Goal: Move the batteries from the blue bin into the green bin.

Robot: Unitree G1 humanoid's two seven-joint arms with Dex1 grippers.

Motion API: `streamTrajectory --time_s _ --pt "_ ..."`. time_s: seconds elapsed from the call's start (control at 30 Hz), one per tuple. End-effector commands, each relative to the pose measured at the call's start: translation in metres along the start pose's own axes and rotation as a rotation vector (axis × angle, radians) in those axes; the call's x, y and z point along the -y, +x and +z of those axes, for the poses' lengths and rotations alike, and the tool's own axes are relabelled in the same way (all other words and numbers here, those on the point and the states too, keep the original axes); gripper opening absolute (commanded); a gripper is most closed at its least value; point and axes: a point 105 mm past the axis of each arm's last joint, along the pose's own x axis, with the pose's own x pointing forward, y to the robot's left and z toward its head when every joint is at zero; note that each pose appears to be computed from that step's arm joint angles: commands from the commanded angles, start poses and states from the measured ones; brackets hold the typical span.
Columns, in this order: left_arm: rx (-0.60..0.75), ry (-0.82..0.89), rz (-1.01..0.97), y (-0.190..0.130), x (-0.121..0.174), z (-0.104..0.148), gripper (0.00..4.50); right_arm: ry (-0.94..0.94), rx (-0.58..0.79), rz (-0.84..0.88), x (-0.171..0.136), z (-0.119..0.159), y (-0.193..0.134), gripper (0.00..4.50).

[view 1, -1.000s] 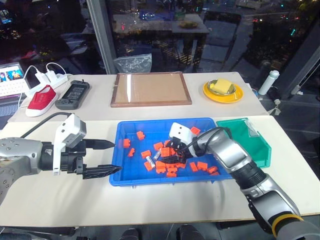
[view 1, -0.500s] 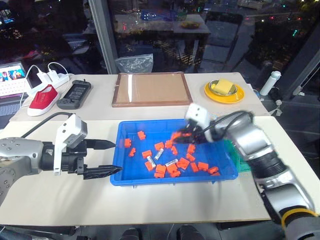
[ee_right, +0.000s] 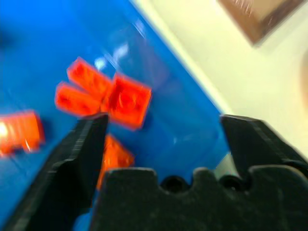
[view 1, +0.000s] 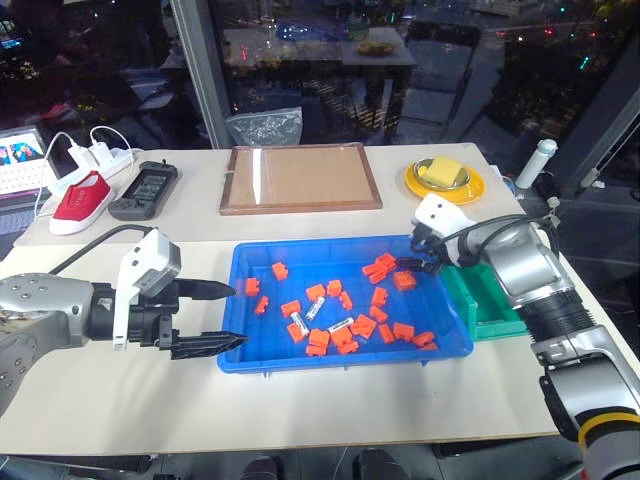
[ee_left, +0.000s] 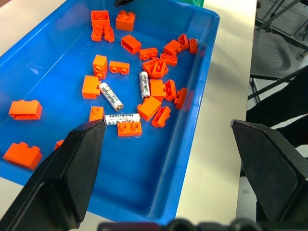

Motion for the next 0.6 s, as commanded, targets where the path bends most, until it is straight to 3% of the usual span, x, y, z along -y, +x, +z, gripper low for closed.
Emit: streamTrajectory --time_s 0.03,0.2,0.37,0.4,0.53,0.6 --pt "0.006 0.044 0.012 -0.003 -0.001 0.006 4.5 -0.028 0.09 0.181 -0.038 0.025 -0.002 4.48" --pt "0.007 0.039 0.005 -0.003 0.0 0.006 4.5 -0.079 0.05 0.356 -0.08 0.019 0.008 4.48" --pt "0.003 0.035 0.003 -0.004 0.002 0.005 4.5 -0.106 0.031 0.395 -0.094 0.014 0.017 4.48" --pt "0.001 0.034 0.004 -0.004 0.002 0.004 4.5 -0.118 0.02 0.396 -0.095 0.012 0.019 3.97" --pt "-0.004 0.031 0.007 -0.005 0.003 0.003 4.5 -0.164 0.011 0.392 -0.096 0.011 0.023 2.64" --pt "-0.005 0.03 0.009 -0.006 0.003 0.002 4.5 -0.173 0.011 0.398 -0.097 0.011 0.025 2.64"
